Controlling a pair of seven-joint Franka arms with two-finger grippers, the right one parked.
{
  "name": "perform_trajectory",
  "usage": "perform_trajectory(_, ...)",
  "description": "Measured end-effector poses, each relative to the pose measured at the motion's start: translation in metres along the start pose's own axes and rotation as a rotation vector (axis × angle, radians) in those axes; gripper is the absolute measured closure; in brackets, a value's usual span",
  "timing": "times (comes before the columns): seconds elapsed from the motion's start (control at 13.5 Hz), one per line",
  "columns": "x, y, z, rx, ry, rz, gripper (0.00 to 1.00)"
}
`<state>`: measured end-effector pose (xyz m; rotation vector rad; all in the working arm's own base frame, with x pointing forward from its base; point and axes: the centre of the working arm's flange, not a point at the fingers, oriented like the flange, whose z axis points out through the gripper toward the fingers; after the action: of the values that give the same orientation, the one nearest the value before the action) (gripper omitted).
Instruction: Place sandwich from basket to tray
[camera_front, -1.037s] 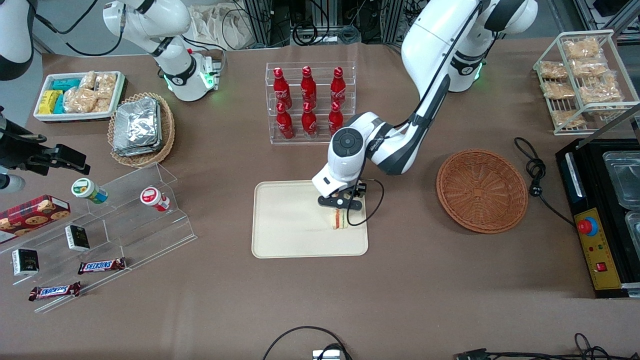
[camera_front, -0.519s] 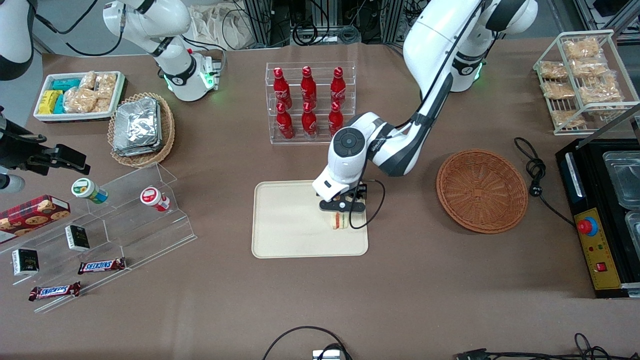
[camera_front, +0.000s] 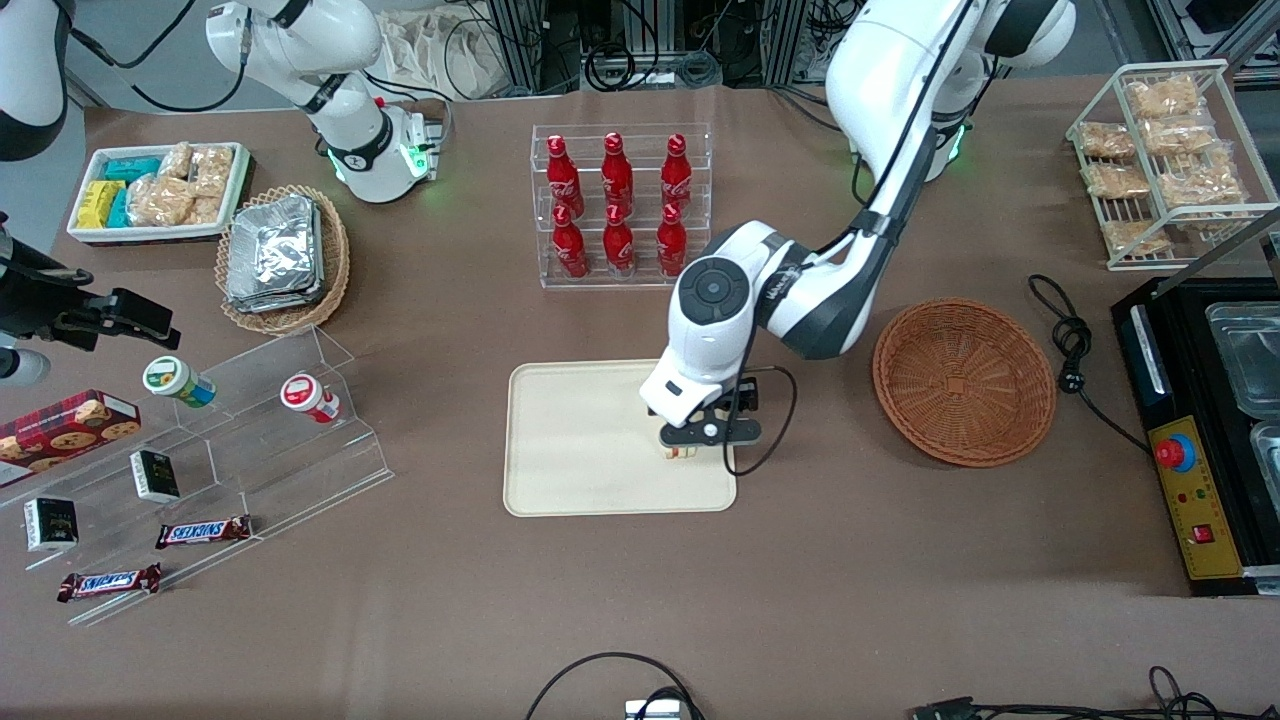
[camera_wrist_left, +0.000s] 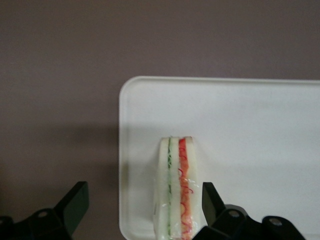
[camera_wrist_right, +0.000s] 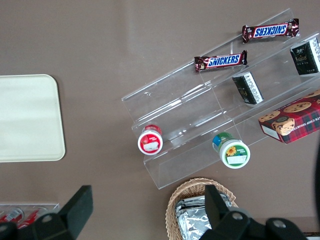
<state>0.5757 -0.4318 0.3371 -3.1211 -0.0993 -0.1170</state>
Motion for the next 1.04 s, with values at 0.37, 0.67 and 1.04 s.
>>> perform_trajectory(0.37, 0.040, -0.062, -0.073, 0.043, 0.047, -0.114, 0.00)
perform_trajectory(0.67, 0.064, -0.115, -0.115, 0.061, 0.089, -0.203, 0.00)
perform_trajectory(1.04, 0.089, -0.177, -0.147, 0.084, 0.129, -0.303, 0.00)
